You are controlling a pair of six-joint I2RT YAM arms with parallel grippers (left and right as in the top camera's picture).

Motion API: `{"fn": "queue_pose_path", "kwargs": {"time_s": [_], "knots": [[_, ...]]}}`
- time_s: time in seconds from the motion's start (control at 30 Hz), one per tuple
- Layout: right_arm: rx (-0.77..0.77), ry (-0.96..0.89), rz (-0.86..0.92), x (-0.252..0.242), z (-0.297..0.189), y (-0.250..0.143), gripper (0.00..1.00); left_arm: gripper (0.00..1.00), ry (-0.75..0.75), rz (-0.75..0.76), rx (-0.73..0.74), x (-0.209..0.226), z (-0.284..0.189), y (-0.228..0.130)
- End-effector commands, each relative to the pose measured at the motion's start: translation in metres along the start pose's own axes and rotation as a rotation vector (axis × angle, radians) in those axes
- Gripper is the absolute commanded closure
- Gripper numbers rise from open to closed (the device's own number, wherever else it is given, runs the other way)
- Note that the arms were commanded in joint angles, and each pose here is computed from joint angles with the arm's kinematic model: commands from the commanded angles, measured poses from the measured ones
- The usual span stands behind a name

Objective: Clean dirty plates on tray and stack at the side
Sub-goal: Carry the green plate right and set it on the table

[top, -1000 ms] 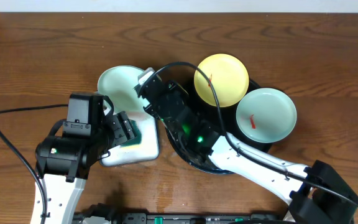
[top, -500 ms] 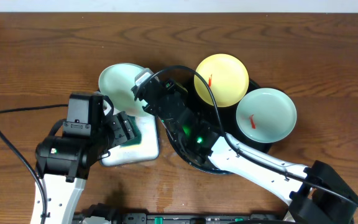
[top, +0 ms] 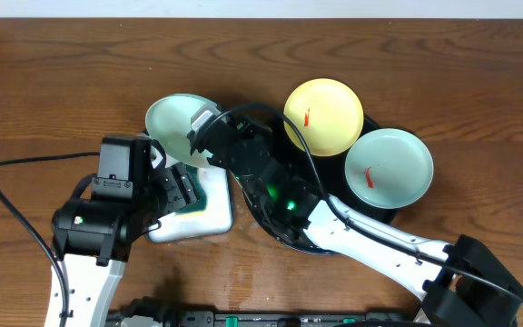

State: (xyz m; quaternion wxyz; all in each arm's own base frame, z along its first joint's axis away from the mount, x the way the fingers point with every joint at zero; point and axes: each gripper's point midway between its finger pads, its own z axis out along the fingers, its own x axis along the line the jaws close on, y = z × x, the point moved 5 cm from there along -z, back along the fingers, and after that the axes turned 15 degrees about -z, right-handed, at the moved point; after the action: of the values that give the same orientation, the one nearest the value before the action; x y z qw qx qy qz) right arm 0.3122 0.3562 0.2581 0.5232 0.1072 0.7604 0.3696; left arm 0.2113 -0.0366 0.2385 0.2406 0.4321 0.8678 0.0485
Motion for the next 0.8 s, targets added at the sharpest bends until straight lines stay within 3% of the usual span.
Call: {"fn": "queue_pose_path", "kwargs": {"time_s": [0.0,0.77], "knots": [[-0.028,-0.03,-0.048,-0.009,-0.005,0.012,0.99,0.18,-0.012,0.003,-0.008,-0.003,-0.004,0.003],[-0.09,-0.096,-0.119,-0.021,-0.007,0.026,0.99,0.18,-0.012,0.003,-0.008,-0.003,-0.004,0.003]]}}
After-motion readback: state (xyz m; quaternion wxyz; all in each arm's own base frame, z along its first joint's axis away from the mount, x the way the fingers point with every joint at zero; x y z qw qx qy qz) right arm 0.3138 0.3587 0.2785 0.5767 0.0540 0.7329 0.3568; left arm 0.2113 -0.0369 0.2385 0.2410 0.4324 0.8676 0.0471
